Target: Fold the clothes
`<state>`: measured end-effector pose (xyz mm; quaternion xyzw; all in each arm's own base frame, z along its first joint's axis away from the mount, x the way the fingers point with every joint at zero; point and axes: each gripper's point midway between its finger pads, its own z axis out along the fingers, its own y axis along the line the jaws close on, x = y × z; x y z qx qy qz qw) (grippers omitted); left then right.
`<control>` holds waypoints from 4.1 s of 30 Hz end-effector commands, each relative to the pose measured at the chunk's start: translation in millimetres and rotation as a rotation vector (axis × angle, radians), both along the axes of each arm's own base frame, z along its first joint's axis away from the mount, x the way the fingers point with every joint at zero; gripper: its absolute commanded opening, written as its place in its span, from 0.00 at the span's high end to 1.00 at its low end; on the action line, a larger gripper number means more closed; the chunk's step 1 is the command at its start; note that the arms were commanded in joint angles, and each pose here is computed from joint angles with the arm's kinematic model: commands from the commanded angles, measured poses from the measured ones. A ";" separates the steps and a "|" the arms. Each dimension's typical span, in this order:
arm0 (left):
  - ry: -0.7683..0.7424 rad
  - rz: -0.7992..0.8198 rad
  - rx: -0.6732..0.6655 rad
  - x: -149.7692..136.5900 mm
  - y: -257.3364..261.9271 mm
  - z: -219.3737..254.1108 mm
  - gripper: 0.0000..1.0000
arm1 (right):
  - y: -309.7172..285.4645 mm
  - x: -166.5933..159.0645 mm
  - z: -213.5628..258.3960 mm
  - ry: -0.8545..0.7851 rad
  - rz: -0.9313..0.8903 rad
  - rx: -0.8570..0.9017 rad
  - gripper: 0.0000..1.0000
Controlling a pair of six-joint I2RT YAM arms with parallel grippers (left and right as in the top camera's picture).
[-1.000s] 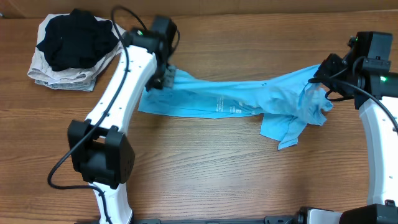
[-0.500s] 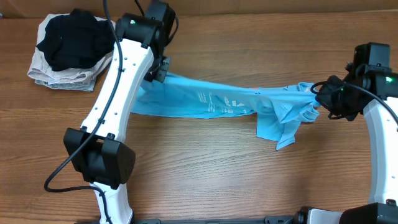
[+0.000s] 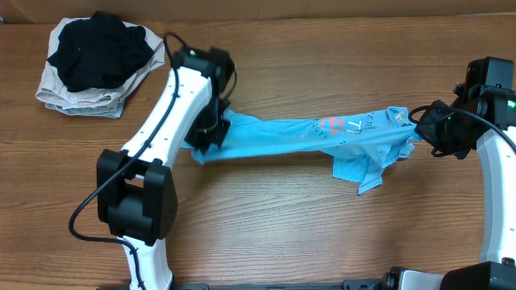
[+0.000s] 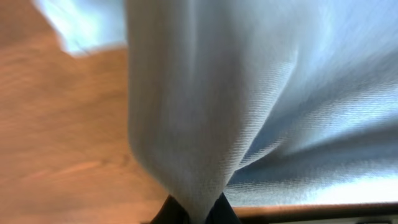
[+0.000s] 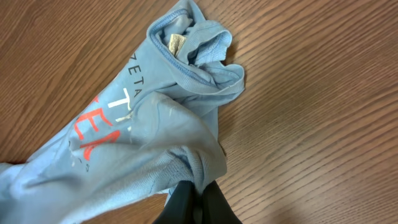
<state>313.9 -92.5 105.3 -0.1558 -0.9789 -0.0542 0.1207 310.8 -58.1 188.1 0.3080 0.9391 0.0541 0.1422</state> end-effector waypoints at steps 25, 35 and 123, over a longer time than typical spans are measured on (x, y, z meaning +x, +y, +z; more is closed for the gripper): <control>-0.073 0.216 0.010 8.3 -3.5 -44.7 0.64 | -22.4 15.6 3.6 -0.069 -0.032 -0.072 0.96; 0.009 0.230 -0.013 -14.3 -5.2 -63.1 0.71 | -72.5 20.6 13.2 -0.165 -0.179 -0.055 0.96; -1.587 0.340 -0.445 -86.0 82.3 472.7 0.96 | -12.2 -177.4 356.3 -0.900 -0.248 -0.469 0.96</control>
